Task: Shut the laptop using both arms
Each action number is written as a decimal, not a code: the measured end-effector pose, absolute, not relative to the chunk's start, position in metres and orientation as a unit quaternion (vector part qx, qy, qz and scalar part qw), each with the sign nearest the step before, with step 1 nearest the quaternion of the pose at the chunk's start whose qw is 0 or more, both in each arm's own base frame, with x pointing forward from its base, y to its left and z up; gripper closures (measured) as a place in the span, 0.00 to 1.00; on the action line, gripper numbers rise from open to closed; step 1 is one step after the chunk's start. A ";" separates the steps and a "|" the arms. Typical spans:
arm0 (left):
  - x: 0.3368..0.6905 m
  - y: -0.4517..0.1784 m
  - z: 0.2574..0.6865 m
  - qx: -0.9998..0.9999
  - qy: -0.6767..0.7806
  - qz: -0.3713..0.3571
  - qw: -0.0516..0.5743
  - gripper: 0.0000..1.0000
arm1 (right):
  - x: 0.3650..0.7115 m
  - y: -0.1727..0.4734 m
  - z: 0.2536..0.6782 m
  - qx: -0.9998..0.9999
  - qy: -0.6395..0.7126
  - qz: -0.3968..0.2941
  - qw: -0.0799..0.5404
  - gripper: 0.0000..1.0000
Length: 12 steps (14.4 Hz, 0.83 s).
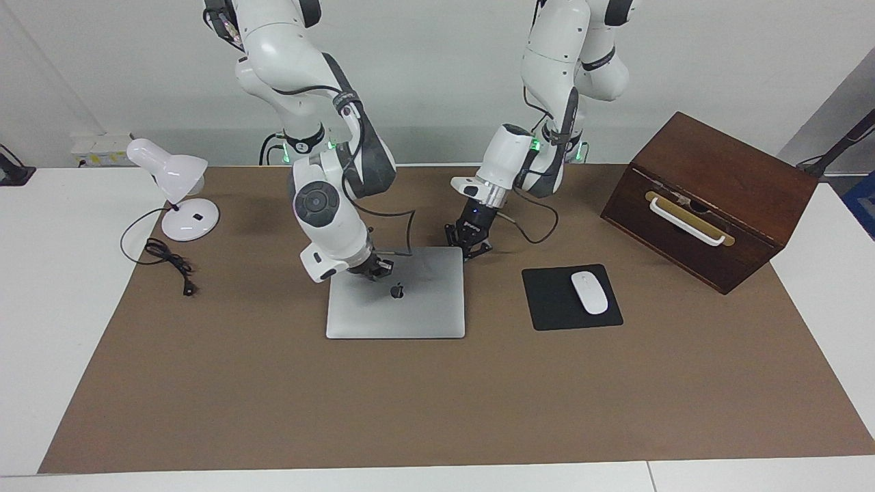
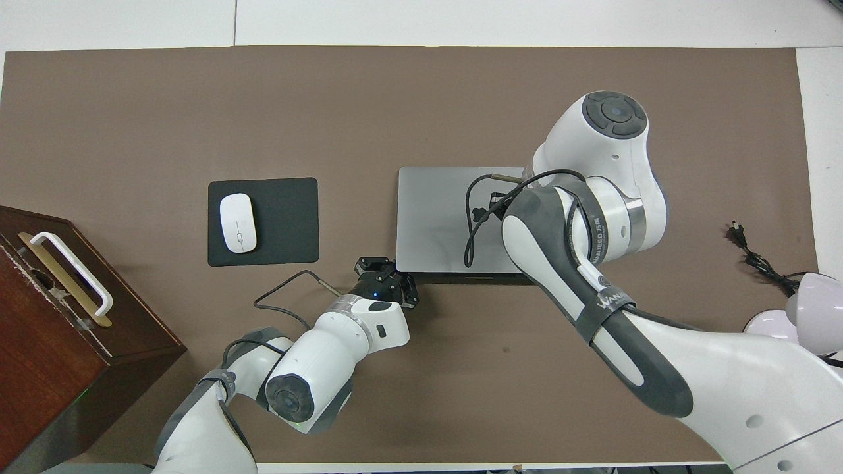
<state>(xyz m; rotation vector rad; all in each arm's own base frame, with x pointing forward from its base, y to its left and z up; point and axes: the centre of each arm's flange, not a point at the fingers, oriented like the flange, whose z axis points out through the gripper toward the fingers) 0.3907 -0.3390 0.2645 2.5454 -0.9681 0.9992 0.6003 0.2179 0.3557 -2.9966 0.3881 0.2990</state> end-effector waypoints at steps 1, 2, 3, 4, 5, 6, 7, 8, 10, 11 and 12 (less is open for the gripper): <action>0.391 -0.339 0.265 0.871 -0.331 0.342 0.120 0.99 | 0.602 0.216 0.365 -0.986 0.129 0.091 0.056 0.99; 0.391 -0.339 0.265 0.871 -0.331 0.342 0.120 0.99 | 0.605 0.214 0.375 -0.986 0.131 0.082 0.060 0.99; 0.391 -0.339 0.265 0.871 -0.331 0.342 0.120 0.99 | 0.608 0.210 0.387 -0.987 0.131 0.070 0.065 0.99; 0.391 -0.339 0.265 0.871 -0.331 0.342 0.120 0.99 | 0.612 0.206 0.399 -0.987 0.129 0.057 0.070 0.99; 0.391 -0.339 0.265 0.871 -0.331 0.342 0.120 0.99 | 0.616 0.200 0.411 -0.988 0.125 0.045 0.075 0.99; 0.391 -0.339 0.265 0.872 -0.330 0.342 0.121 0.99 | 0.620 0.191 0.420 -0.989 0.118 0.033 0.079 0.99; 0.391 -0.339 0.265 0.873 -0.325 0.341 0.123 0.99 | 0.626 0.182 0.428 -0.991 0.108 0.017 0.082 0.99; 0.391 -0.339 0.265 0.876 -0.319 0.340 0.125 0.99 | 0.634 0.170 0.437 -0.992 0.097 -0.005 0.085 0.99; 0.390 -0.337 0.265 0.879 -0.310 0.339 0.127 0.99 | 0.646 0.136 0.456 -0.993 0.083 -0.042 0.078 0.99; 0.390 -0.335 0.265 0.880 -0.308 0.338 0.127 0.99 | 0.650 0.114 0.467 -0.993 0.073 -0.057 0.071 0.99; 0.389 -0.333 0.266 0.881 -0.307 0.337 0.126 0.99 | 0.652 0.091 0.480 -0.994 0.062 -0.071 0.063 0.99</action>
